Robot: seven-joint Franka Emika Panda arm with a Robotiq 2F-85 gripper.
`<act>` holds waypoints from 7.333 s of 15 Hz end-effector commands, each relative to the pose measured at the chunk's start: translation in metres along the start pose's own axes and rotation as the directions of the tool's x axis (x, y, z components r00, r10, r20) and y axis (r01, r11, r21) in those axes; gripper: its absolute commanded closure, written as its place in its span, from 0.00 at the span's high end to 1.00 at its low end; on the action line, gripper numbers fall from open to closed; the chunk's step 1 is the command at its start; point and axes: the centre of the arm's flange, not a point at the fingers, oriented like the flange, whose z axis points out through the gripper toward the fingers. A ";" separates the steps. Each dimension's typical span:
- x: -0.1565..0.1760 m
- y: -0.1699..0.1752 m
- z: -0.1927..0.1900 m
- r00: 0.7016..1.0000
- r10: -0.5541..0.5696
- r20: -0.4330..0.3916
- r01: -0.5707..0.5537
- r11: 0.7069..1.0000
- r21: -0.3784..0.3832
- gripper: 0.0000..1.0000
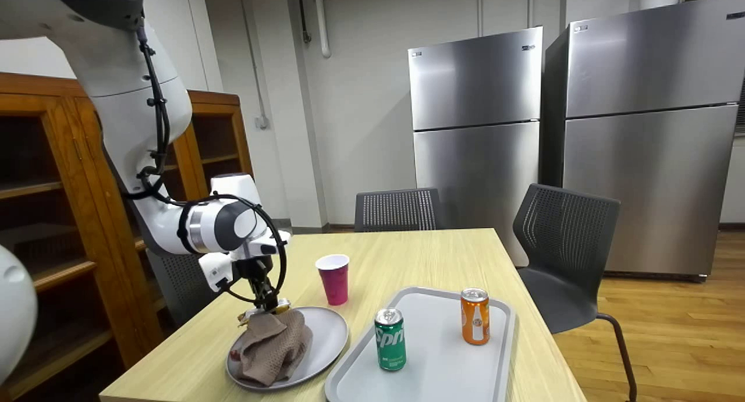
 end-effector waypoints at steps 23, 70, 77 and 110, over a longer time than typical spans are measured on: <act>-0.020 0.002 -0.017 0.997 -0.067 -0.032 0.065 0.997 -0.048 0.19; -0.047 -0.065 0.018 0.967 -0.254 -0.028 0.251 0.965 -0.077 1.00; -0.022 -0.043 -0.012 0.974 -0.211 -0.076 0.208 0.977 -0.056 1.00; -0.006 0.041 -0.029 0.693 -0.719 -0.060 0.721 0.691 0.048 1.00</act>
